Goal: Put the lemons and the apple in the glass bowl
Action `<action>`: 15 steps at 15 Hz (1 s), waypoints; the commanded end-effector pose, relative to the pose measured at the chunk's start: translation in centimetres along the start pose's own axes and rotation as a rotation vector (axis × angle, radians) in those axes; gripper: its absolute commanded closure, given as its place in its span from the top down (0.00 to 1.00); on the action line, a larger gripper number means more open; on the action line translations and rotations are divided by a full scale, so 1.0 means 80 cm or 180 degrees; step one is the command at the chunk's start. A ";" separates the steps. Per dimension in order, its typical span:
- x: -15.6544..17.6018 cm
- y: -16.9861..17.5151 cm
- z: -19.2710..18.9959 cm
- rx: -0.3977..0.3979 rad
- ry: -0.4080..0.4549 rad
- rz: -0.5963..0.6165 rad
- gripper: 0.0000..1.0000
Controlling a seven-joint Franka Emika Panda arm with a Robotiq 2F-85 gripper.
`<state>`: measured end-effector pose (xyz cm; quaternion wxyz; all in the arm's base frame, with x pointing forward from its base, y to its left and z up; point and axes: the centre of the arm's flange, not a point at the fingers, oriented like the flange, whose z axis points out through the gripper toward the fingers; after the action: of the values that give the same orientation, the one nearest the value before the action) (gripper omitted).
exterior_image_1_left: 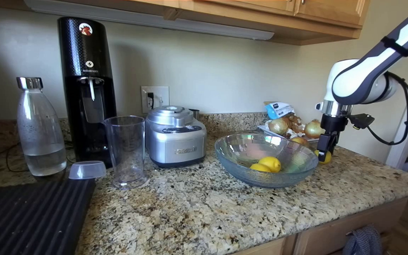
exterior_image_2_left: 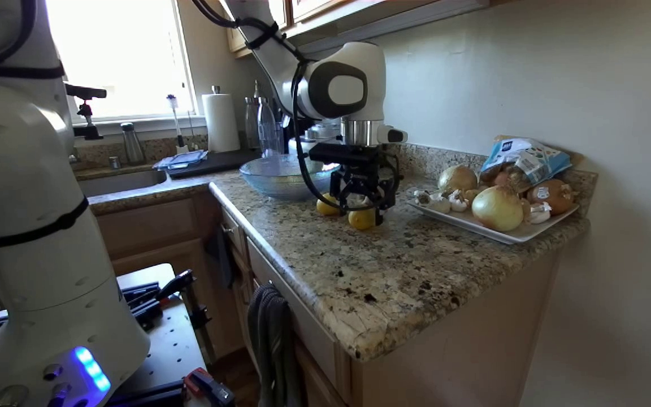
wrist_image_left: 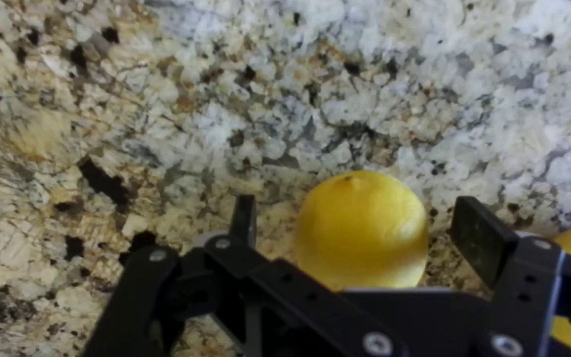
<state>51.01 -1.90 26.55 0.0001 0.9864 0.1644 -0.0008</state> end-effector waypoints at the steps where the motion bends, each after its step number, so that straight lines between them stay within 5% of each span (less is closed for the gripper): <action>1: 0.008 0.006 0.009 0.0084 0.0081 -0.0033 0.94; 2: 0.009 0.005 0.010 0.0106 0.0081 -0.0032 0.74; 4: 0.008 0.003 0.008 0.0119 0.0087 -0.0047 0.68; 9: -0.003 0.007 -0.005 0.0030 0.0037 -0.0039 0.34; 15: -0.024 -0.008 -0.075 -0.0123 -0.0009 -0.0138 0.27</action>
<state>51.67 -2.11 27.90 0.0048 0.9828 0.1847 0.0029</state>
